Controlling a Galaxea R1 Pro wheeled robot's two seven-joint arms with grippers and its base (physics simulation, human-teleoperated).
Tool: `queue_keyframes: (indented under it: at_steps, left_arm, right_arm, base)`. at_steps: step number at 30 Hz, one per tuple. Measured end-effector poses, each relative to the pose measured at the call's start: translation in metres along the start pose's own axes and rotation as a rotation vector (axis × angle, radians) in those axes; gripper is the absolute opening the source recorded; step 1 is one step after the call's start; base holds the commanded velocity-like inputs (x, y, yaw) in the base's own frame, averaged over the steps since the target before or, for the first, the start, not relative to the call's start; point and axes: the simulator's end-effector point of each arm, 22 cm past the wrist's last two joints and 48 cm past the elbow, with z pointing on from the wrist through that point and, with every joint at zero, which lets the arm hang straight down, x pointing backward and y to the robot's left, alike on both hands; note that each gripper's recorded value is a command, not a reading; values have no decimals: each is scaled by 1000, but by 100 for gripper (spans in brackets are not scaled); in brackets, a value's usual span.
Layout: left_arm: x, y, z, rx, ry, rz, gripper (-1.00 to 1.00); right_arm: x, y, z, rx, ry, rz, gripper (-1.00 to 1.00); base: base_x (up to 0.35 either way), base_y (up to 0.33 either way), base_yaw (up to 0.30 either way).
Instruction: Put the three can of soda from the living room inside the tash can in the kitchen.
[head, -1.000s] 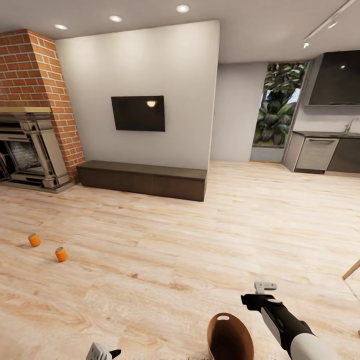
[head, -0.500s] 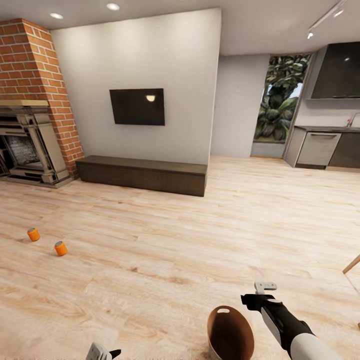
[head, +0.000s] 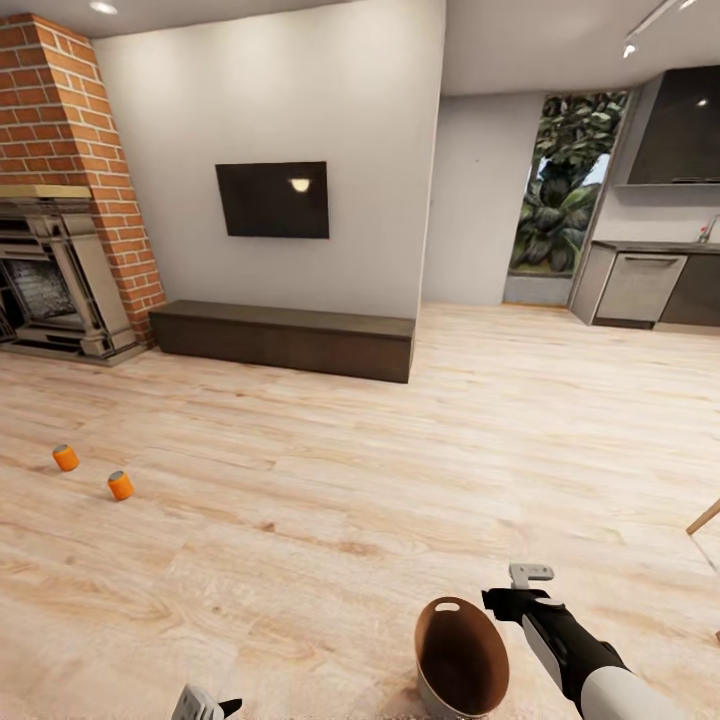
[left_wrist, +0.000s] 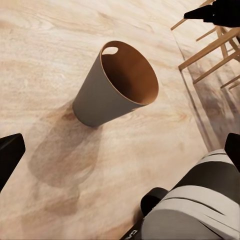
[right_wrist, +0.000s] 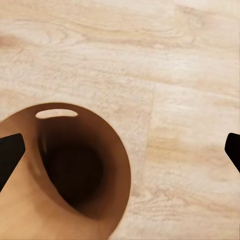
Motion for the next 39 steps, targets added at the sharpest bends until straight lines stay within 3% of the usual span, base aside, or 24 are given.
queue_keyframes:
  at_steps: [14,30,39]
  left_arm:
    - [29,17,13,-1,15,-16,100]
    - [33,18,14,-2,23,-25,100]
    - [52,29,22,-2,32,-35,100]
  right_arm:
    - [31,3,26,0,21,-2,100]
    - [38,3,29,0,34,-4,100]
    - [58,5,45,-1,46,-5,100]
  base:
    - [0,0,0]
    - [0,0,0]
    - [0,0,0]
